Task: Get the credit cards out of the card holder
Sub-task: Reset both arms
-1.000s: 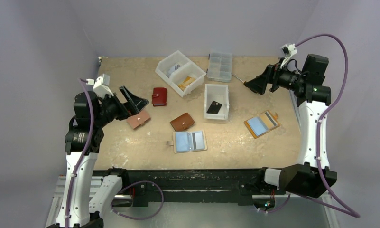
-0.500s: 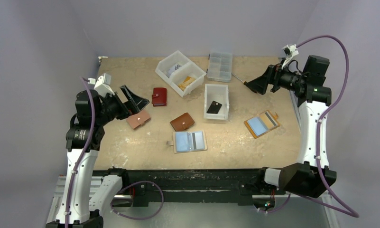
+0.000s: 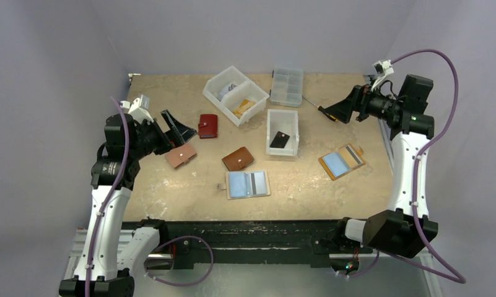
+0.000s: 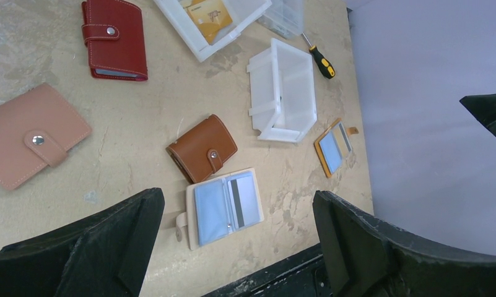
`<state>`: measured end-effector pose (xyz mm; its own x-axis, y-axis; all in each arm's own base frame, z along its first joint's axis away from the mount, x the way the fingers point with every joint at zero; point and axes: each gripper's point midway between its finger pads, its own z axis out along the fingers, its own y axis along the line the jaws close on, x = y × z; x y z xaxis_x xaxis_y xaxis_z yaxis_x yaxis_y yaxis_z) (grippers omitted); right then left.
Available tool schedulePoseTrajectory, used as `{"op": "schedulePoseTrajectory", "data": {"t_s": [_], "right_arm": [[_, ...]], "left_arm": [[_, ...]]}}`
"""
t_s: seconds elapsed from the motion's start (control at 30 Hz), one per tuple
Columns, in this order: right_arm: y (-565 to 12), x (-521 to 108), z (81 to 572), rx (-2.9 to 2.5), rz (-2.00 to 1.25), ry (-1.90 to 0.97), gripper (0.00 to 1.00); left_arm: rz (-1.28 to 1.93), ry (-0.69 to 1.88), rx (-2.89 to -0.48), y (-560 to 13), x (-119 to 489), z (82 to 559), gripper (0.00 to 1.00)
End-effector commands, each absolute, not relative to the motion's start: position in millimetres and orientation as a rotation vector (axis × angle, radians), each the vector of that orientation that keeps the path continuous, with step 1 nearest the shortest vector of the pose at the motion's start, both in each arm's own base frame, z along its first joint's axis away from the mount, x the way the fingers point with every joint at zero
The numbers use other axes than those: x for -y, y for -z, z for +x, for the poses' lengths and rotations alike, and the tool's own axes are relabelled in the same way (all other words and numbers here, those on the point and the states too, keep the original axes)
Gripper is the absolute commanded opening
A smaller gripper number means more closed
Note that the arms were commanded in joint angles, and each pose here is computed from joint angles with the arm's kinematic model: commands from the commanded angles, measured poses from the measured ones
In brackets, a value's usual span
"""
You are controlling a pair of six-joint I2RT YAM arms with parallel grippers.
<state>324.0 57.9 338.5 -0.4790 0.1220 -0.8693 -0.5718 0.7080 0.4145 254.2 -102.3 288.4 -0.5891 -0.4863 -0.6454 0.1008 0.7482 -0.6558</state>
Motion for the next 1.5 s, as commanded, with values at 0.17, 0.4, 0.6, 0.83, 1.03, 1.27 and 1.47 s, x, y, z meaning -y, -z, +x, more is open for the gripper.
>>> {"op": "schedulePoseTrajectory", "data": {"t_s": [0.17,0.4,0.6,0.83,1.03,1.27,1.47], "right_arm": [[-346,-49,326,-1.88,-0.331,-0.834,0.99],[-345,-46,328,-1.883,-0.322,-0.83,0.99],[-346,-44,327,-1.882,-0.317,-0.816,0.99],[-347,-42,327,-1.879,-0.31,-0.811,0.99],[-348,-42,327,-1.876,-0.311,-0.813,0.99],[-351,-41,325,-1.868,-0.313,-0.807,0.99],[-352,-41,324,-1.867,-0.312,-0.806,0.99]], "left_arm": [[-0.235,0.858,-2.015,-293,106,265,0.99],[-0.234,0.877,-2.012,-292,109,271,0.99],[-0.227,0.894,-2.001,-293,111,277,0.99],[-0.22,0.902,-1.998,-294,112,280,0.99],[-0.221,0.897,-1.996,-292,111,276,0.99],[-0.215,0.897,-1.991,-294,112,274,0.99],[-0.214,0.906,-1.986,-297,112,271,0.99]]}}
